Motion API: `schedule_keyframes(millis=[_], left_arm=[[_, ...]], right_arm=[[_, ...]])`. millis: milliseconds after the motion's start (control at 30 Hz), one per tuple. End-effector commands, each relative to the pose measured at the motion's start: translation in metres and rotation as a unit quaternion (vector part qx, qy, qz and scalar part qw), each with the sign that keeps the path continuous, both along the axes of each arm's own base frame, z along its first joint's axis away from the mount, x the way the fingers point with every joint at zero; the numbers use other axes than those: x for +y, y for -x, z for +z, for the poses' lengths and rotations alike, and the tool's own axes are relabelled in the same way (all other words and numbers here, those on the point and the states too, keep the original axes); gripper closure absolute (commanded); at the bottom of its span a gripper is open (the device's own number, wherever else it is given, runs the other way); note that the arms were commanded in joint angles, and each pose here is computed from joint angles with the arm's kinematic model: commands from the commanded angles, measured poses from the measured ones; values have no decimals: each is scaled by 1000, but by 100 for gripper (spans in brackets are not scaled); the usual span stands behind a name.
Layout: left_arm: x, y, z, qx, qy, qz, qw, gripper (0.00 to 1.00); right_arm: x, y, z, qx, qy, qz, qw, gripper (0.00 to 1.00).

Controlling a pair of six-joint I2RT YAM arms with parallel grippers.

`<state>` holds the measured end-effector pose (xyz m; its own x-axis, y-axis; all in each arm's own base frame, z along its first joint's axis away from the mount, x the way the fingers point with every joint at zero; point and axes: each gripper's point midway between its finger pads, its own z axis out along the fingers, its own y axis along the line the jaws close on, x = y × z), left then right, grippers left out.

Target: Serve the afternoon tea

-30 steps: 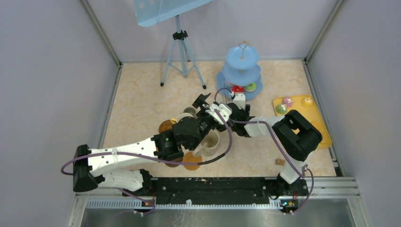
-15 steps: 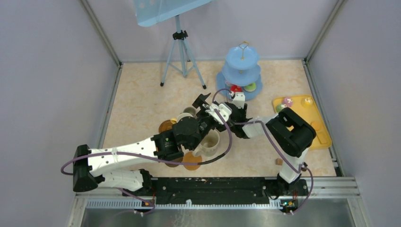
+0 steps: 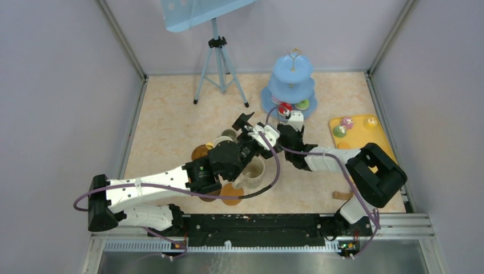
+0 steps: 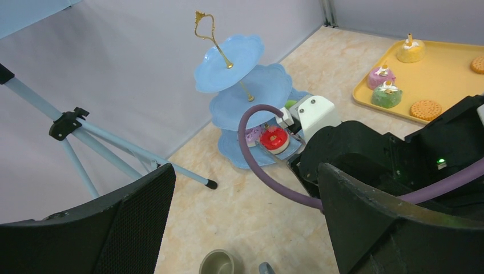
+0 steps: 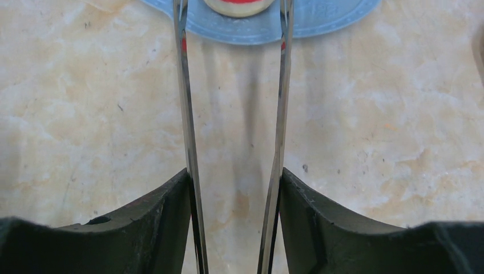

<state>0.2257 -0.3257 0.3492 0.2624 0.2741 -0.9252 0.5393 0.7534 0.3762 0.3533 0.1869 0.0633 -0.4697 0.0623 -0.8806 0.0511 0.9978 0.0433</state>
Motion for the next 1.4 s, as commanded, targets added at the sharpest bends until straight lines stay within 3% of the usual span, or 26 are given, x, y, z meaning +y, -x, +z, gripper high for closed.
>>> schedule_keyframes(millis=[0,233,600,867,967,1100,1367], left_arm=[[5,1,23,-11,37,1,999,1],[2,0,18,-9,31,0,999,1],[-2,2,18,-2,35,-10,999,1],[-3,3,18,1,36,-14,999,1],[-2,4,20,0,38,-14,999,1],[-2,4,20,0,38,-15,999,1],[-2,5,20,1,39,-18,999,1]], right_arm=[[-4,19,8,12,-19,12,1000,46],[-22,45,24,36,-15,16,999,48],[-88,113,70,78,-27,-34,996,53],[-138,98,98,145,-93,-94,981,52],[-152,96,104,175,-86,-112,974,51],[-166,90,111,187,-83,-130,970,51],[-184,87,107,203,-146,-142,958,48]])
